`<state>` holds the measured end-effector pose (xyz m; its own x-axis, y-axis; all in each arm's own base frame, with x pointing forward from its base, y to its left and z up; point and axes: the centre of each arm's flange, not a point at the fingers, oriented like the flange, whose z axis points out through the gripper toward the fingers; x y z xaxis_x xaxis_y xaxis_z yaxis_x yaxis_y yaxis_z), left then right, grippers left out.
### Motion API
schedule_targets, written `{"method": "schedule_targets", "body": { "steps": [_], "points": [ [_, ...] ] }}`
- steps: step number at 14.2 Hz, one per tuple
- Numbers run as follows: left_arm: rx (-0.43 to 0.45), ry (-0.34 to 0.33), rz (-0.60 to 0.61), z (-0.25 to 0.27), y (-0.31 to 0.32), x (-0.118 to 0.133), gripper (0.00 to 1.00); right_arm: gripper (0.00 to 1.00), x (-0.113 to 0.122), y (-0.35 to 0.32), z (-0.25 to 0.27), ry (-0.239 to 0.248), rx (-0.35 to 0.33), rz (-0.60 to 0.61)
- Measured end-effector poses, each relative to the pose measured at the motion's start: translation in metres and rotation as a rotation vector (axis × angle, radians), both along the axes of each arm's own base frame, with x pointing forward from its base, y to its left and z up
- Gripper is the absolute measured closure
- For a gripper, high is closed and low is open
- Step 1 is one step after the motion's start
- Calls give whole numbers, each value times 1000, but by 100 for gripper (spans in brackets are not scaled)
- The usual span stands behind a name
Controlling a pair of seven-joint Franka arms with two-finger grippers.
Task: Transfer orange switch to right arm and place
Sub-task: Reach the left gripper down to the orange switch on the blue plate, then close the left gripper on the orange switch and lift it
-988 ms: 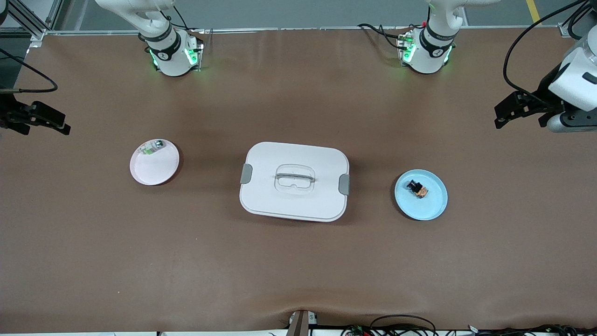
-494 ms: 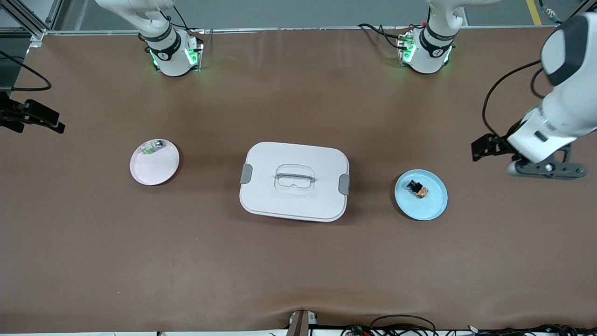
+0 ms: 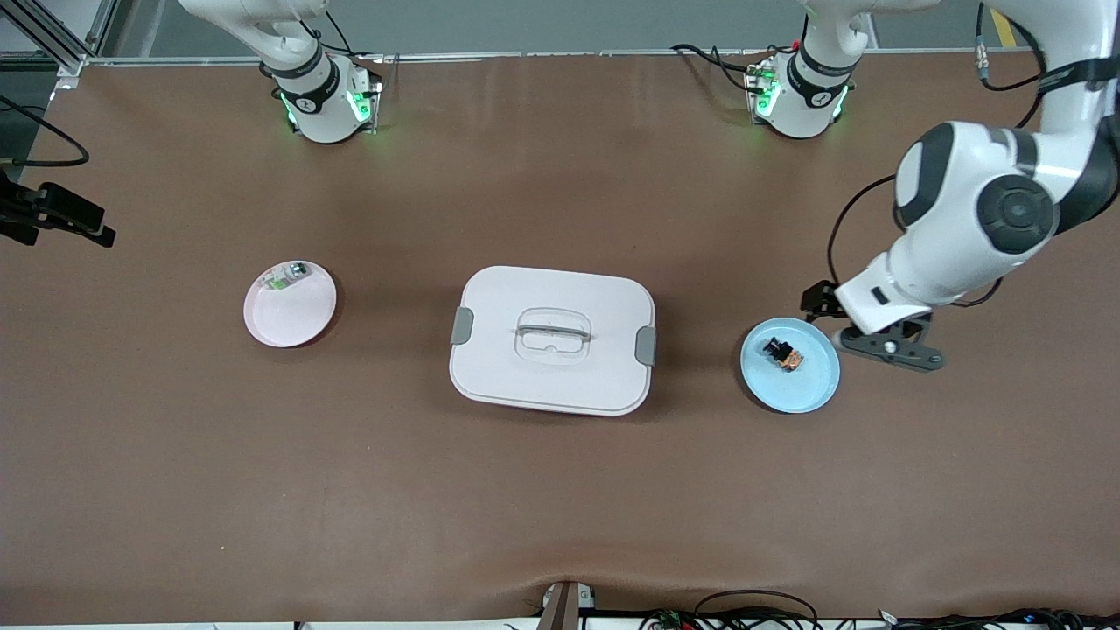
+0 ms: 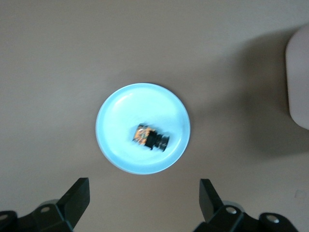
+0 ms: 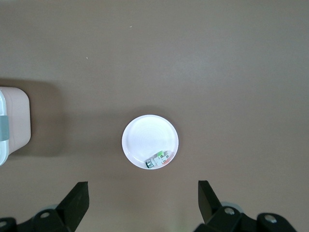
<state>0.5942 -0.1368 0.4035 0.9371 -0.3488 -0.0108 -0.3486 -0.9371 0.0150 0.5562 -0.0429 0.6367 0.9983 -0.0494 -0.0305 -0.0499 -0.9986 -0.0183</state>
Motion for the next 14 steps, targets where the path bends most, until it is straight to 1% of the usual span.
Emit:
{"method": "schedule_targets", "body": {
  "steps": [3, 5, 7, 10, 14],
  "points": [
    [-12, -7, -160, -38, -7, 3, 0, 0, 0, 0, 0, 1, 0, 0],
    [-21, -11, -234, -60, -2, 9, 0, 0, 0, 0, 0, 1, 0, 0],
    [-30, -23, -263, -83, 2, 13, 0, 0, 0, 0, 0, 1, 0, 1],
    [-42, -49, -268, -124, 6, 5, 0, 0, 0, 1, 0, 1, 0, 1],
    [-34, -37, -289, -160, 8, -7, 0, 0, 0, 1, 0, 2, 0, 2]
  ]
}}
